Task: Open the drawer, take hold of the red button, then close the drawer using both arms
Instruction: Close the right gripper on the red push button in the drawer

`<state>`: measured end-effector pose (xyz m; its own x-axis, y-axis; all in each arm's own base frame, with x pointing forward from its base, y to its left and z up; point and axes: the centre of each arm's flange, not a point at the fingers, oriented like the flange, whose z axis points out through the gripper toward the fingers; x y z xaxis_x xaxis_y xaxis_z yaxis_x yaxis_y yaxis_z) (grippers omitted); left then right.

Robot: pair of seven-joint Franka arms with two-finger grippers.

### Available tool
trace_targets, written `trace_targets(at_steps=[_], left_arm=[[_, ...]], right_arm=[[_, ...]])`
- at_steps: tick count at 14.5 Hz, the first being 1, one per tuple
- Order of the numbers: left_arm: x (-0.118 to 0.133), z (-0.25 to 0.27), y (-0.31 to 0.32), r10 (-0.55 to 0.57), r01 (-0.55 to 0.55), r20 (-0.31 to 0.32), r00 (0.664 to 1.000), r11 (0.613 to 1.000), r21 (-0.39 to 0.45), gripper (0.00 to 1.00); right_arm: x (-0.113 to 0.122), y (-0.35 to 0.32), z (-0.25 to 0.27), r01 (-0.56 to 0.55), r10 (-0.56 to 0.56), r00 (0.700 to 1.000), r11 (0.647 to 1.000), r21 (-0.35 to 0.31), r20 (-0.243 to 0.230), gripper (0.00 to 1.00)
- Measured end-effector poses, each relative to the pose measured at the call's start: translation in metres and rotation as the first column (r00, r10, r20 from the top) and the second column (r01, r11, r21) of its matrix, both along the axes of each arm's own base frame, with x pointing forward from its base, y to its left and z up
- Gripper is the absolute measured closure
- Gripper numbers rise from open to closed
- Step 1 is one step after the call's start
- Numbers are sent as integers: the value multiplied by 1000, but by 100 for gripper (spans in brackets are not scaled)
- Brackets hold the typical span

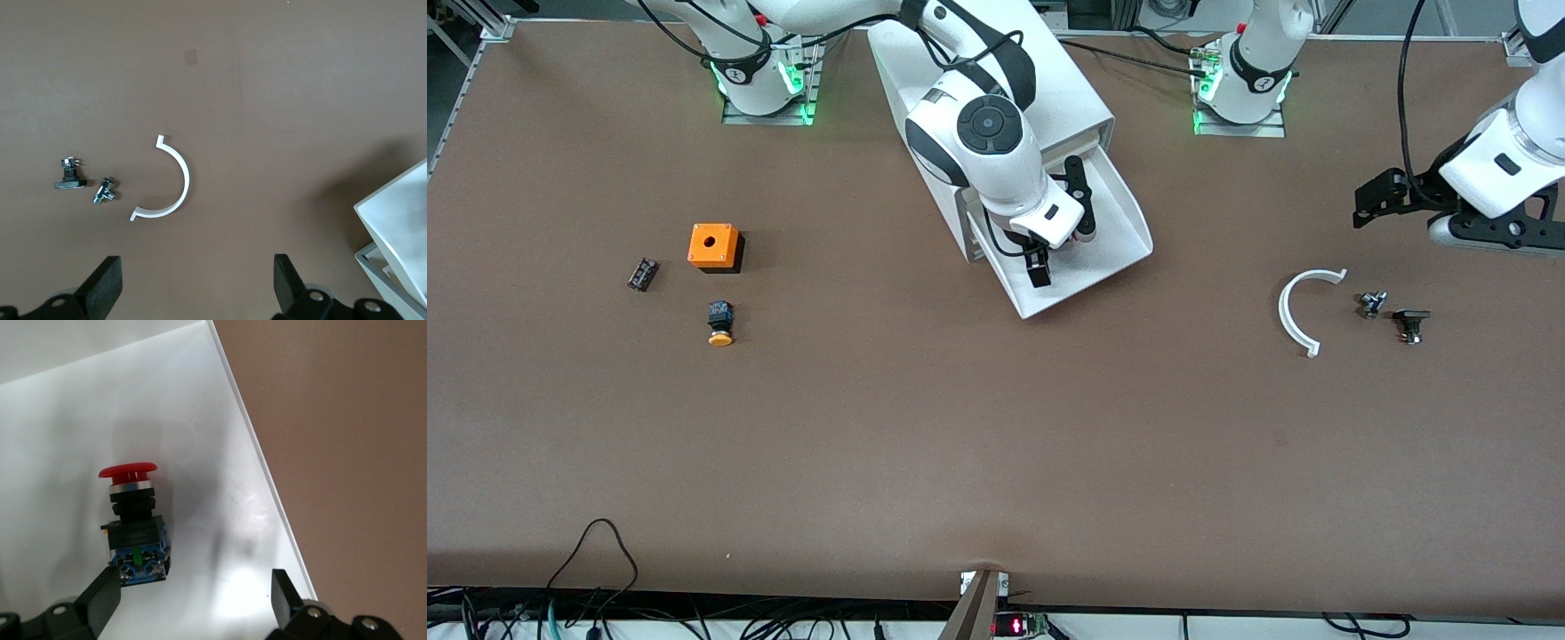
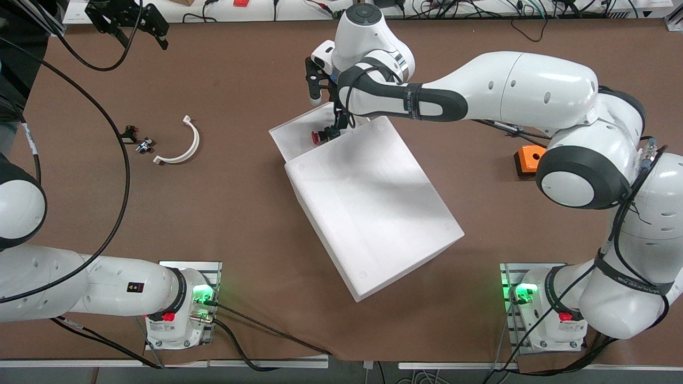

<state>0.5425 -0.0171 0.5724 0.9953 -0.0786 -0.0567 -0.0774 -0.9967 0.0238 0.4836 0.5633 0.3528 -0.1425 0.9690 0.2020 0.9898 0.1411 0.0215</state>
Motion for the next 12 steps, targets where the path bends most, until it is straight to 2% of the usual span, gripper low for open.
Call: trace_targets(at_steps=[7, 12], left_arm=[[4, 2, -4, -7, 7, 6, 1000, 1000, 1, 0], [4, 2, -6, -9, 9, 5, 1000, 1000, 1, 0]], right_arm=[[-8, -1, -10, -18, 15, 999, 998, -55, -47, 0], [-19, 6, -11, -36, 33, 998, 998, -60, -51, 0]])
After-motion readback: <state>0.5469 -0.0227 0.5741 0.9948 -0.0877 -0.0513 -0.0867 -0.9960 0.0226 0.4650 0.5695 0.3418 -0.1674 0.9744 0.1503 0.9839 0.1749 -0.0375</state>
